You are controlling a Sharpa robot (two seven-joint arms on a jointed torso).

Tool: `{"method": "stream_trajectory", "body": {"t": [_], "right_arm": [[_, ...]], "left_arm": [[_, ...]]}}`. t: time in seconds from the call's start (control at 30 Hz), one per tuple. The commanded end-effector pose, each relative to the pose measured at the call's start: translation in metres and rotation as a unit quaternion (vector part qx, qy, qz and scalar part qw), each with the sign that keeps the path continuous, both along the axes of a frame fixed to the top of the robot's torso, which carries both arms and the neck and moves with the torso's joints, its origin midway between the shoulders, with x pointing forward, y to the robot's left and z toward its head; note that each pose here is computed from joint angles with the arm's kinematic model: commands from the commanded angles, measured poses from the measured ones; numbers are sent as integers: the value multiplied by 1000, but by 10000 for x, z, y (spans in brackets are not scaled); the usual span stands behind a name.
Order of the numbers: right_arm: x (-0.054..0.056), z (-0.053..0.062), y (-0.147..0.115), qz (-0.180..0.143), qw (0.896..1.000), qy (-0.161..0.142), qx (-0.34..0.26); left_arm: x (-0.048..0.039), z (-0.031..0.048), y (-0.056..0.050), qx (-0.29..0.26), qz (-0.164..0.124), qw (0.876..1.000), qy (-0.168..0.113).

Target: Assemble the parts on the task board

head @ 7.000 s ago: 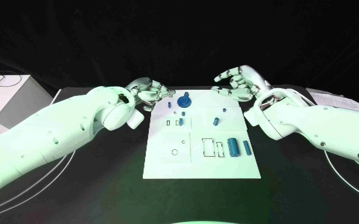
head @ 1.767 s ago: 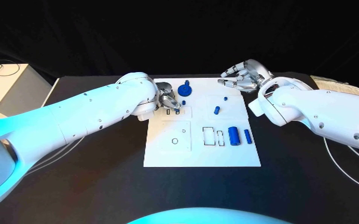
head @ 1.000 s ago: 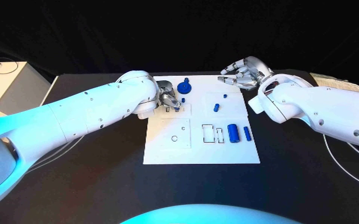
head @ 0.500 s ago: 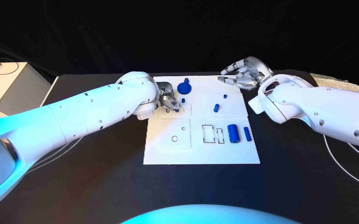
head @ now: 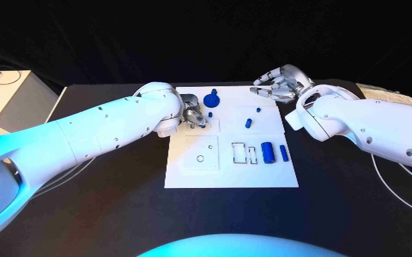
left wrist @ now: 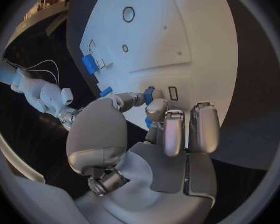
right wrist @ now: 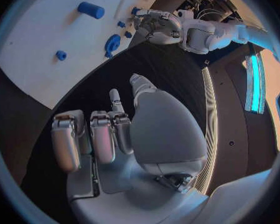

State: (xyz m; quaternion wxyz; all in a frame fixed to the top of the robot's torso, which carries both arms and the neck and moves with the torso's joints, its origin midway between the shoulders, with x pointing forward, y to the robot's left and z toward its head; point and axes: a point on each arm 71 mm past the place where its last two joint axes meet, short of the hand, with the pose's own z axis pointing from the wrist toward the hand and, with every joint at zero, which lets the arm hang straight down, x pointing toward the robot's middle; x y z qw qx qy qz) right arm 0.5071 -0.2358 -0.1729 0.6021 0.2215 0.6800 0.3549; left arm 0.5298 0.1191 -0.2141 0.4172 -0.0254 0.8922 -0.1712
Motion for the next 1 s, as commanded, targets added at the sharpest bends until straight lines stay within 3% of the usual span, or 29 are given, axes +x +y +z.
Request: {"method": "stream_trajectory", "body": {"t": [0.03, 0.53, 1.0], "right_arm": [[-8, 1, 19, 12, 1000, -2, -3], [-11, -1, 23, 13, 1000, -2, -3], [-15, -9, 27, 13, 1000, -2, -2]], "left_arm": [[-18, -26, -22, 6, -6, 1000, 1], [-51, -46, -42, 10, -15, 1000, 11], [-26, -67, -61, 0, -4, 1000, 7]]}}
